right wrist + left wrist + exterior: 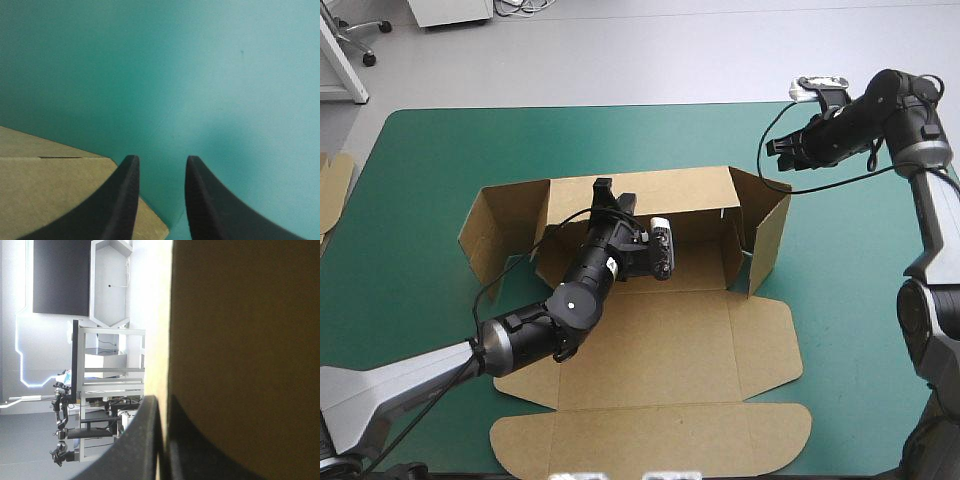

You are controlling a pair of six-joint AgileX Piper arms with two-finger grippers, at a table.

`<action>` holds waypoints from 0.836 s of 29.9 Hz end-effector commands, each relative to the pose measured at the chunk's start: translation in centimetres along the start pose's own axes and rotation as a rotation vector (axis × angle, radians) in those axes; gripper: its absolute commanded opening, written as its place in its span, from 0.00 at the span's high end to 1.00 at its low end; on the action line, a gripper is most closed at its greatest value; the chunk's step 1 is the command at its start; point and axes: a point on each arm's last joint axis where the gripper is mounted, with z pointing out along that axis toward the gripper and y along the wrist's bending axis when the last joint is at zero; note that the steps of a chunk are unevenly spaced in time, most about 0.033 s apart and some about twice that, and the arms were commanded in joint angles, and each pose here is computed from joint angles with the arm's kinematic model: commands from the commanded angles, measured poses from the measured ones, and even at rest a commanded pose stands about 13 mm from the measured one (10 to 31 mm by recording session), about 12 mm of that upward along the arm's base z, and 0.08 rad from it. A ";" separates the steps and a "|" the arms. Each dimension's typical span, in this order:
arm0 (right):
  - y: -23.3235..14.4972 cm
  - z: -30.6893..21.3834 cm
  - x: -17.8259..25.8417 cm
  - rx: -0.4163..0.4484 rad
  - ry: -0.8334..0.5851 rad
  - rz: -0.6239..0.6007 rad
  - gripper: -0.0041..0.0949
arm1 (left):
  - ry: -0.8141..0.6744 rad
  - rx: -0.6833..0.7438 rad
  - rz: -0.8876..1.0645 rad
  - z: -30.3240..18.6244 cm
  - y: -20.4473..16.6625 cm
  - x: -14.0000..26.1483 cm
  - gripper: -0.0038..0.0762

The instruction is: Fold the box

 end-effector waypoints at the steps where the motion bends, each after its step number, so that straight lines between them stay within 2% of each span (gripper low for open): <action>1: 1.6 -3.2 -0.2 -0.068 -0.079 -0.021 0.66 | -0.036 -0.036 -0.047 -0.7 1.4 -0.5 0.97; 6: 2.2 -3.5 1.5 -0.093 -0.047 -0.054 0.66 | -0.028 -0.042 -0.047 -0.7 1.5 -0.4 0.97; 10: 2.9 -2.4 3.8 -0.192 -0.025 -0.073 0.66 | -0.029 -0.041 -0.047 -0.7 1.4 -0.5 0.97; 25: 4.4 -2.1 10.1 -0.240 -0.294 -0.238 0.66 | -0.028 -0.042 -0.047 -0.7 1.5 -0.4 0.97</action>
